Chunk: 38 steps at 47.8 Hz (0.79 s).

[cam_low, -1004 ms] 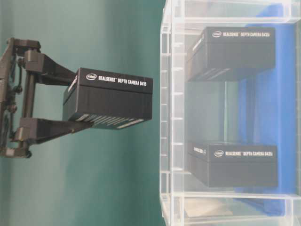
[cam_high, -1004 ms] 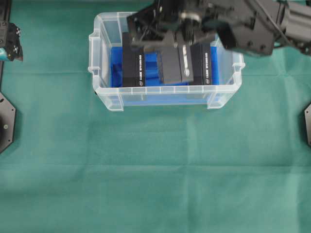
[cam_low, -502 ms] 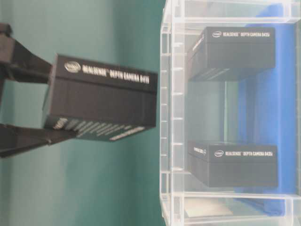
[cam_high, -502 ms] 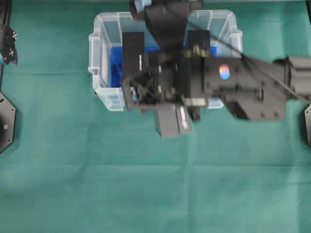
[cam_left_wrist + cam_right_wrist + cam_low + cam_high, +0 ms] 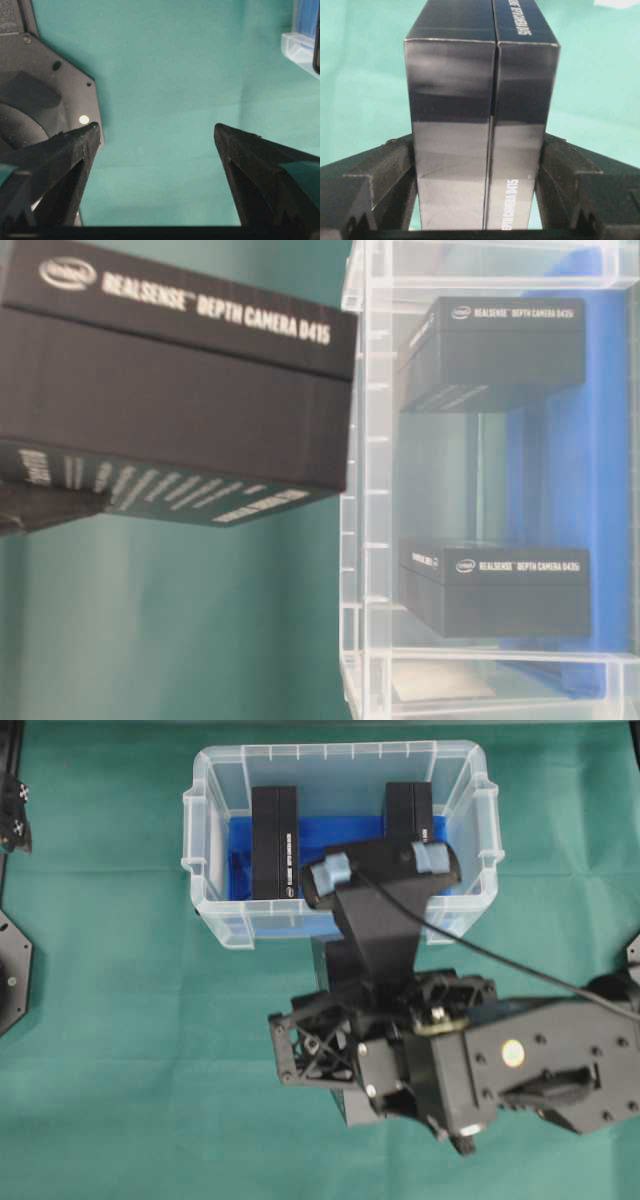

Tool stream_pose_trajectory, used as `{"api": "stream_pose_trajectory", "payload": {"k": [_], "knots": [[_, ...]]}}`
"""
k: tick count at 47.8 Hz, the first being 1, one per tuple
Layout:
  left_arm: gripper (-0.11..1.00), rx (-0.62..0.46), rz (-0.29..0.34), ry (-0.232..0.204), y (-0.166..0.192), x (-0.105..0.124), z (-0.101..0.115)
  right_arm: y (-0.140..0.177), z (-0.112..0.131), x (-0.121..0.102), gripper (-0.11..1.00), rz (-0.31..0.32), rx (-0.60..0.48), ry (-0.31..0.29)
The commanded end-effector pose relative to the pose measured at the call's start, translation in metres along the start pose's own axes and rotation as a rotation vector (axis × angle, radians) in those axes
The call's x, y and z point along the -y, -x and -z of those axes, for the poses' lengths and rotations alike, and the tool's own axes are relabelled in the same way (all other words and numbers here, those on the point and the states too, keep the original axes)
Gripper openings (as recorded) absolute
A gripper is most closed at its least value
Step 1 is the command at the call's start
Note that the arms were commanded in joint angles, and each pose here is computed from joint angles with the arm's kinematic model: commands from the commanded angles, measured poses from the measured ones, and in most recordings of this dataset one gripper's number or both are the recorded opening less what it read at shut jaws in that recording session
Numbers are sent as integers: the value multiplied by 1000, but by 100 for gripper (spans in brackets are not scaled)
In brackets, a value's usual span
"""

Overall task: Take out the box from the case.
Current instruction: 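Carry the box toward the front of the case and lower it to the table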

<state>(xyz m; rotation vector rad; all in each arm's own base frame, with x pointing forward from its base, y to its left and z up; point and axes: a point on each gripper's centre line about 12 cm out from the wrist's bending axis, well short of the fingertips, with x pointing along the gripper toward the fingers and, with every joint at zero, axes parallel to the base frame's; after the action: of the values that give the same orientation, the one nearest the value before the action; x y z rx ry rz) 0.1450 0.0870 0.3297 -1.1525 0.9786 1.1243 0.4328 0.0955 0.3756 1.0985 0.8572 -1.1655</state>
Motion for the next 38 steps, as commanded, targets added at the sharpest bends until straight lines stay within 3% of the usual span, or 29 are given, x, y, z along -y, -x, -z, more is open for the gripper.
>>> {"api": "stream_pose_trajectory", "payload": {"k": [1,13,38], "knots": [[97,10,5,6,3,0,-2,21,-2,3,67,-51,-9,-16],[97,8,6,19,3,0,-1,11,1,2,67,-28,-7,-7],[97,9,7,19,3,-1,-1,-70,23,7,67,38,-51,13]]}}
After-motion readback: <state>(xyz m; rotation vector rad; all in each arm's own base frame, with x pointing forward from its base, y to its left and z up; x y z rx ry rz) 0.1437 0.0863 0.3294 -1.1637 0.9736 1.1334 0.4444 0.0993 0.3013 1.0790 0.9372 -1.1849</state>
